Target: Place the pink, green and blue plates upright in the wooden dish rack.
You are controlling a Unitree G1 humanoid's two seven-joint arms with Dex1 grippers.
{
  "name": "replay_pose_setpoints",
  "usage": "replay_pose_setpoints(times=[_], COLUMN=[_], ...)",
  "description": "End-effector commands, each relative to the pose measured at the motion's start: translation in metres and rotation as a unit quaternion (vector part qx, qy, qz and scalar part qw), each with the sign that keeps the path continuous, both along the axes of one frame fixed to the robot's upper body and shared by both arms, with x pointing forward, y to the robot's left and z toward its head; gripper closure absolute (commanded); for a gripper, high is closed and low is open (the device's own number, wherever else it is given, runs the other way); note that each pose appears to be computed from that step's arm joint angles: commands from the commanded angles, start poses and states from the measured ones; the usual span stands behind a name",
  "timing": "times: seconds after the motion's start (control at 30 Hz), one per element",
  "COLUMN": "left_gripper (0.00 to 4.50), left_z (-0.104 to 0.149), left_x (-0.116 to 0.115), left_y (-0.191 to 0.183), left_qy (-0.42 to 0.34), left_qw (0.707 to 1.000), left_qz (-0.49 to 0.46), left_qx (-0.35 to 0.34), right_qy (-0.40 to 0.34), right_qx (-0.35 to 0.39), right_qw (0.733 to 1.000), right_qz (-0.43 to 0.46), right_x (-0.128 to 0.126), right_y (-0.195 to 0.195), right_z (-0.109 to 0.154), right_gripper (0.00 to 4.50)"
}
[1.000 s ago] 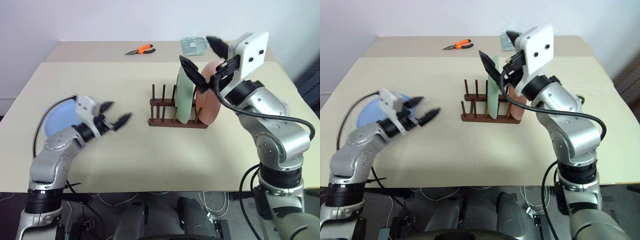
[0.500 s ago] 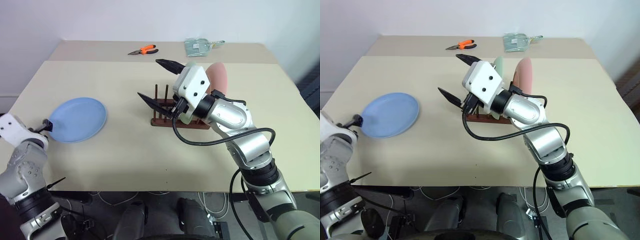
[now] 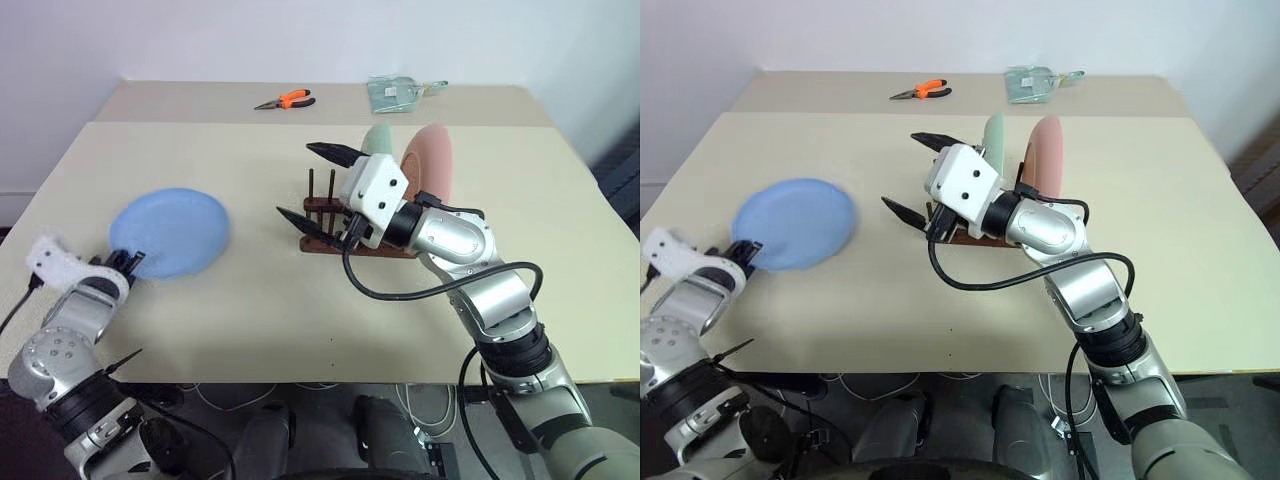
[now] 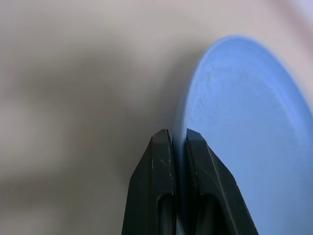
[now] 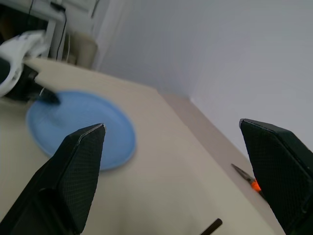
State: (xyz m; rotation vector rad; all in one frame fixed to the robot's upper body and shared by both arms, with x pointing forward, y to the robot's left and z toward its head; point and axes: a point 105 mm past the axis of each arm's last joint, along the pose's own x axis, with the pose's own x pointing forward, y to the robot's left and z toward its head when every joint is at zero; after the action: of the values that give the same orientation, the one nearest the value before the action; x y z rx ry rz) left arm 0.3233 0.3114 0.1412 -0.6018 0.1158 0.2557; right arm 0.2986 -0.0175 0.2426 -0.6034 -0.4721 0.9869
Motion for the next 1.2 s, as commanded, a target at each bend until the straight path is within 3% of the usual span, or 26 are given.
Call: replay_pose_setpoints(times=[0.03, 0.17, 0.3, 0.4, 0.63, 0.77, 0.83, 0.93, 1.03, 1.2], left_gripper=[4.44, 4.44, 4.44, 4.50, 4.50, 4.50, 4.50, 4.50, 4.50, 4.50], left_z=[0.089, 0.114, 0.131, 0.137, 0.136, 0.132, 0.130, 0.128, 0.127, 0.132], left_x=[0.012, 0.012, 0.008, 0.005, 0.006, 0.008, 0.009, 0.010, 0.014, 0.017], left_y=[-0.056, -0.098, -0.117, -0.123, -0.119, -0.116, -0.116, -0.115, -0.112, -0.111], left_qy=[-0.146, -0.169, -0.185, -0.197, -0.192, -0.182, -0.178, -0.175, -0.167, -0.174], left_qw=[0.974, 0.939, 0.922, 0.916, 0.922, 0.924, 0.924, 0.923, 0.924, 0.923], left_qz=[-0.123, -0.216, -0.255, -0.270, -0.267, -0.263, -0.263, -0.263, -0.255, -0.251], left_qx=[0.123, 0.208, 0.226, 0.223, 0.205, 0.210, 0.213, 0.218, 0.230, 0.233], right_qy=[-0.069, -0.123, -0.170, -0.183, -0.185, -0.185, -0.180, -0.174, -0.164, -0.150], right_qx=[-0.075, -0.129, -0.156, -0.171, -0.173, -0.142, -0.121, -0.095, -0.121, -0.156], right_qw=[0.994, 0.984, 0.973, 0.968, 0.967, 0.972, 0.976, 0.980, 0.979, 0.976], right_qz=[0.025, 0.018, -0.012, -0.018, -0.010, -0.013, -0.007, 0.008, 0.032, 0.036], right_x=[-0.011, -0.004, 0.014, 0.020, 0.016, 0.014, 0.010, 0.001, -0.008, -0.008], right_y=[0.013, 0.023, 0.039, 0.044, 0.048, 0.045, 0.041, 0.036, 0.030, 0.030], right_z=[-0.009, -0.023, -0.026, -0.032, -0.040, -0.027, -0.017, -0.008, -0.018, -0.036], right_gripper=[0.00, 0.00, 0.00, 0.85, 4.45, 4.45, 3.96, 2.65, 1.13, 1.13])
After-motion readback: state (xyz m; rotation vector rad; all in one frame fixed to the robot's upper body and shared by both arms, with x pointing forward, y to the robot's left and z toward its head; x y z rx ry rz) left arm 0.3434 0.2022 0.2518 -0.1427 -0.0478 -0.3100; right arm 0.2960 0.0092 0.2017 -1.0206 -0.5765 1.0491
